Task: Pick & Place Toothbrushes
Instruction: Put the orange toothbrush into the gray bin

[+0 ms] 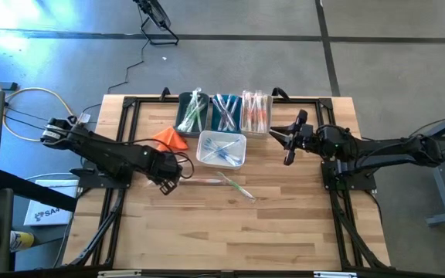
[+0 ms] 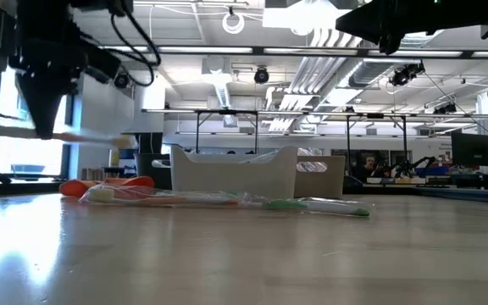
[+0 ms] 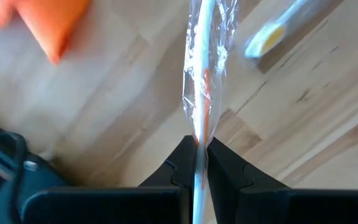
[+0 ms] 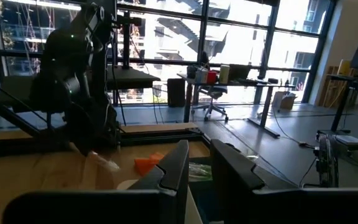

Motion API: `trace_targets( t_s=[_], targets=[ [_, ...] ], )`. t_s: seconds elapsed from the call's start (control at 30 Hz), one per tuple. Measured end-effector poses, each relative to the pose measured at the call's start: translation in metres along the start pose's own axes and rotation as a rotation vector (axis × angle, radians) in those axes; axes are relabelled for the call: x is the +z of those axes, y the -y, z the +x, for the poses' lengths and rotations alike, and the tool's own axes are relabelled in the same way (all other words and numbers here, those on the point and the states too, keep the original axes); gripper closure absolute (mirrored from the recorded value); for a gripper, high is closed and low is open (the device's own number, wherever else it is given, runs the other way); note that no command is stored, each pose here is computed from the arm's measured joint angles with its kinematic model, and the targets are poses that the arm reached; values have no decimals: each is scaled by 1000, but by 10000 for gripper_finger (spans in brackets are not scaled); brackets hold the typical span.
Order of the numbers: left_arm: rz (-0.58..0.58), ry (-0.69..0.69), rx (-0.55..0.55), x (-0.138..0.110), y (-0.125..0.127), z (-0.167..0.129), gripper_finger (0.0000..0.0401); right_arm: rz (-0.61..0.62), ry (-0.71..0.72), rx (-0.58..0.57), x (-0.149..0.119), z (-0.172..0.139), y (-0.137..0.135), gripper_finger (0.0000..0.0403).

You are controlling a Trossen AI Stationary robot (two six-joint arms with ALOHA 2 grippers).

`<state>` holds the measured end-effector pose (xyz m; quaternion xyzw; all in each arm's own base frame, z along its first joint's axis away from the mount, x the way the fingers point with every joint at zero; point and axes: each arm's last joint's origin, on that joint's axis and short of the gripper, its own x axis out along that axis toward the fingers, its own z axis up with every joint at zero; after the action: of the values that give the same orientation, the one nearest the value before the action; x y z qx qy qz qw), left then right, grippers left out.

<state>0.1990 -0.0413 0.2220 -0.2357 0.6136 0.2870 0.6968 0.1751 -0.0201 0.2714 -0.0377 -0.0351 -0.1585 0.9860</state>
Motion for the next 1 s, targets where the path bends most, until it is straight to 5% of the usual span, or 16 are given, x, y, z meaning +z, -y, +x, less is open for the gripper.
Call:
trace_targets(
  t_s=[0.53,0.8,1.0],
  targets=[
    [252,477,46,36,14,-90,382,-3,-16,2,-2,0,0,345],
    [214,613,130,69,-1,-98,382,-4,-16,2,-1,0,0,345],
    [242,764,72,106,-11,-106,382,7,-52,4,-5,0,0,345]
  ],
)
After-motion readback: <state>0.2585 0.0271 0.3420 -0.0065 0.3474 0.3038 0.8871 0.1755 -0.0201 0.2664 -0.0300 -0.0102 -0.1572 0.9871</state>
